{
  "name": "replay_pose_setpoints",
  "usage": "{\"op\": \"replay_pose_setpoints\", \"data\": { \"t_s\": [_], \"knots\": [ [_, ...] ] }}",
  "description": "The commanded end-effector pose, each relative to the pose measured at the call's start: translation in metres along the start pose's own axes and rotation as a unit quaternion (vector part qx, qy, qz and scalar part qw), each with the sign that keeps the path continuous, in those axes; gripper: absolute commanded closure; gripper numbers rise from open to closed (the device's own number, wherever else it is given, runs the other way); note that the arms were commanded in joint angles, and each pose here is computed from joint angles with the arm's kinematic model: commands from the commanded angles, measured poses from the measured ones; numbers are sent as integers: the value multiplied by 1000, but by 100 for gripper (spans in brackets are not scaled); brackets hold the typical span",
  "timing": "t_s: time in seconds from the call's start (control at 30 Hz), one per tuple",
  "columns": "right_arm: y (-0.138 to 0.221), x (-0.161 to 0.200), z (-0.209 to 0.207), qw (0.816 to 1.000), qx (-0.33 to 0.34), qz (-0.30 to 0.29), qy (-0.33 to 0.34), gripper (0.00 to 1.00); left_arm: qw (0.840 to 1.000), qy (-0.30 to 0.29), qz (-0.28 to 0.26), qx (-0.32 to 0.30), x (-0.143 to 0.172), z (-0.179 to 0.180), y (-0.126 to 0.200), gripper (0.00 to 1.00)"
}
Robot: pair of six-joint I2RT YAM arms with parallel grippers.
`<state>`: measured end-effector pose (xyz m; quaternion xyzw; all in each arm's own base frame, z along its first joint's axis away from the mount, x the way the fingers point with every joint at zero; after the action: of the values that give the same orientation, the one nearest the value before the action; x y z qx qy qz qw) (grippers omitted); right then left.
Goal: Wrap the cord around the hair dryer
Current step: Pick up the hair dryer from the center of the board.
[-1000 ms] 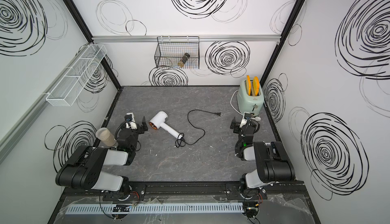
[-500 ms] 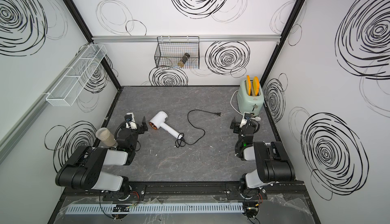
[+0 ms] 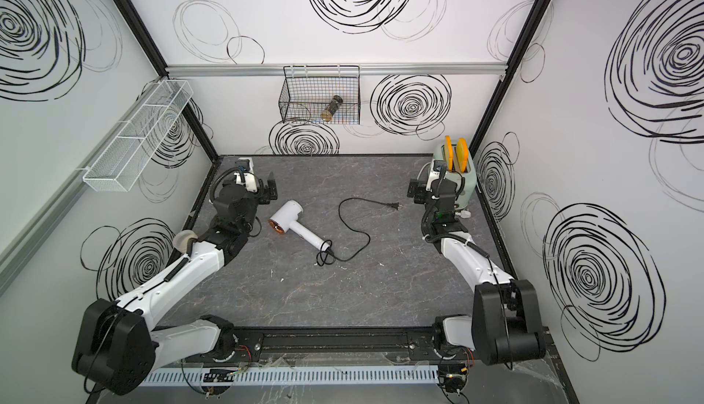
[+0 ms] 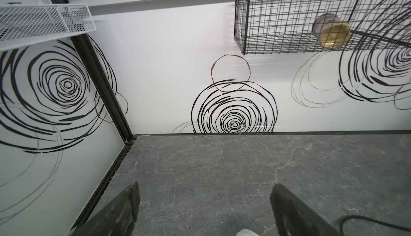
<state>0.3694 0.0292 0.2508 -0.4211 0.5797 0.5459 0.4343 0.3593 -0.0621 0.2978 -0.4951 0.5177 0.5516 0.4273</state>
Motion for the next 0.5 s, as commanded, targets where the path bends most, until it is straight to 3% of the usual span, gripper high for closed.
{"op": "replay_pose_setpoints", "data": {
  "t_s": [0.0,0.07,0.27,0.37,0.47],
  "knots": [
    [24,39,19,991,-60,119,-16,2,988,-85,124,29,31,-14,1,4],
    [36,34,26,987,-78,137,-21,0,976,-117,175,48,49,-27,0,4],
    [51,47,32,969,-99,225,-1,1,946,-144,269,106,102,-47,-14,4],
    [55,55,30,963,-96,252,7,0,921,-184,327,107,118,-53,-25,4],
    [58,59,24,963,-73,261,6,0,909,-191,357,101,122,-50,-31,4]
  ]
}}
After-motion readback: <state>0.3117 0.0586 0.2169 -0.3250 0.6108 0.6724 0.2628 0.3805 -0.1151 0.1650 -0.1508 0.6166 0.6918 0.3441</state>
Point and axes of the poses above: each gripper's point midway between its finger pads, its own y axis back along the fingers, its own z axis along the line the jaws close on, x = y × z, the point moved 5 cm from there along y, back along the fingers, and after that the axes turned 6 degrees about y, right-handed, at the moved point
